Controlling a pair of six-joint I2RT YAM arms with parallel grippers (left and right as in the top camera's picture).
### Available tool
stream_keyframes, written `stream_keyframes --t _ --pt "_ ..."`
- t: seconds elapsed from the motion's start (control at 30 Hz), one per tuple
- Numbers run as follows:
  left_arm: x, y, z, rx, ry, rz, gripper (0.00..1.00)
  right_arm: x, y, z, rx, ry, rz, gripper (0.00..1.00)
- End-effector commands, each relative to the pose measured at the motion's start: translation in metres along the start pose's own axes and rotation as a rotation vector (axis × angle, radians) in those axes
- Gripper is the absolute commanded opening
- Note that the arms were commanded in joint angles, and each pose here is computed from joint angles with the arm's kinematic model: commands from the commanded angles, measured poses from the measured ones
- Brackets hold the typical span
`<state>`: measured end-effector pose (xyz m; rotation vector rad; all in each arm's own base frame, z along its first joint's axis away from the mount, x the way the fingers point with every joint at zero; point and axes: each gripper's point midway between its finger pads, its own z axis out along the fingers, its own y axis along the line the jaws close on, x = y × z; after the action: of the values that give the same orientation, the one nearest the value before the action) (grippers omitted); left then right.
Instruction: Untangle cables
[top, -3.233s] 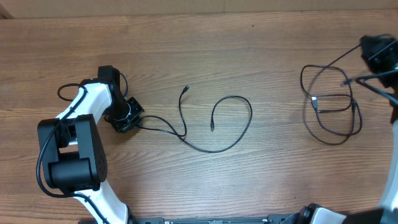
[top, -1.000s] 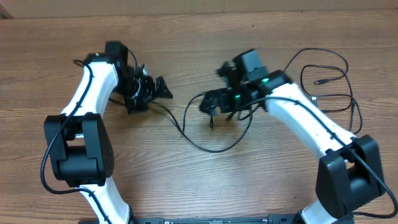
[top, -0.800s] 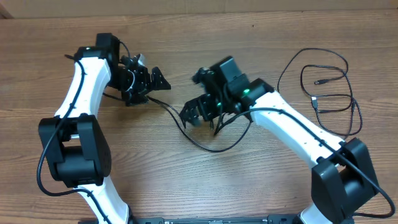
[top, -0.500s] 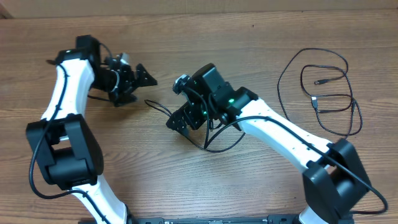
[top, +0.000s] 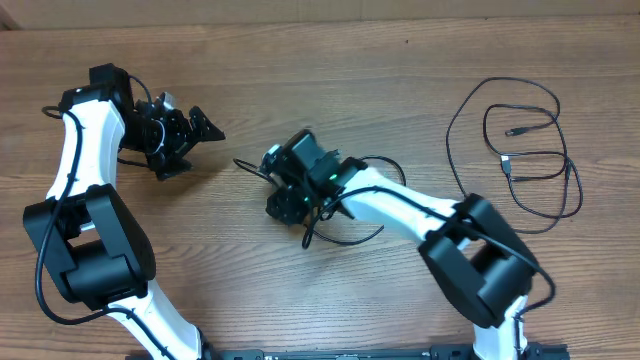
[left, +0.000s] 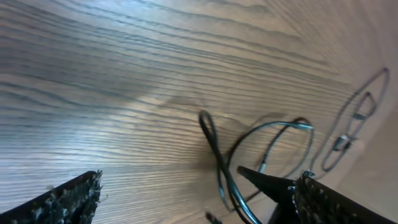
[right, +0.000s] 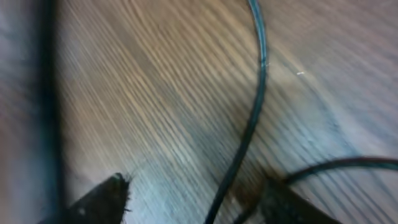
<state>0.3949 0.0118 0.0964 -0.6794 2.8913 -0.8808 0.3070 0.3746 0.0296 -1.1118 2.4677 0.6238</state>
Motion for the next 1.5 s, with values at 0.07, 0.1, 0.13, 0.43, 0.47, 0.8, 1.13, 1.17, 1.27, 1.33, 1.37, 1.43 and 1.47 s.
stream_keyframes --t 0.07,0.1,0.13,0.43,0.47,0.8,1.13,1.17,1.27,1.33,1.37,1.43,1.47 --pt "-0.008 0.017 -0.005 -0.126 -0.041 0.005 1.00 0.000 -0.005 0.010 0.122 0.001 -0.044 0.63" --pt "-0.009 0.021 -0.006 -0.151 -0.046 0.005 1.00 0.001 -0.007 0.011 0.143 0.007 -0.050 0.62" --pt "-0.010 0.026 -0.007 -0.180 -0.052 0.005 1.00 0.003 -0.007 0.014 0.161 0.012 -0.057 0.62" --pt "-0.015 0.045 -0.011 -0.292 -0.080 0.006 0.99 0.016 -0.015 0.022 0.233 0.062 -0.097 0.50" --pt "-0.015 0.045 -0.011 -0.291 -0.080 0.006 0.99 0.017 -0.015 0.022 0.232 0.066 -0.103 0.47" --pt "-0.015 0.045 -0.011 -0.291 -0.080 0.006 1.00 0.020 -0.016 0.022 0.233 0.078 -0.113 0.37" --pt "-0.015 0.045 -0.011 -0.291 -0.080 0.006 1.00 0.023 -0.020 0.020 0.250 0.108 -0.240 0.33" --pt "-0.015 0.045 -0.011 -0.291 -0.079 0.006 0.99 0.024 -0.021 0.020 0.250 0.113 -0.240 0.29" --pt "-0.015 0.045 -0.011 -0.291 -0.079 0.006 0.99 0.027 -0.020 0.020 0.243 0.126 -0.237 0.15" --pt "-0.015 0.045 -0.011 -0.291 -0.080 0.006 1.00 0.029 -0.019 0.020 0.241 0.132 -0.236 0.04" --pt "-0.015 0.045 -0.011 -0.291 -0.079 0.006 1.00 0.029 -0.019 0.020 0.241 0.133 -0.236 0.04" --pt "-0.015 0.045 -0.011 -0.291 -0.080 0.006 0.99 0.028 -0.019 0.020 0.241 0.131 -0.236 0.04" --pt "-0.015 0.045 -0.011 -0.291 -0.080 0.006 1.00 0.027 -0.019 0.019 0.242 0.128 -0.238 0.04"
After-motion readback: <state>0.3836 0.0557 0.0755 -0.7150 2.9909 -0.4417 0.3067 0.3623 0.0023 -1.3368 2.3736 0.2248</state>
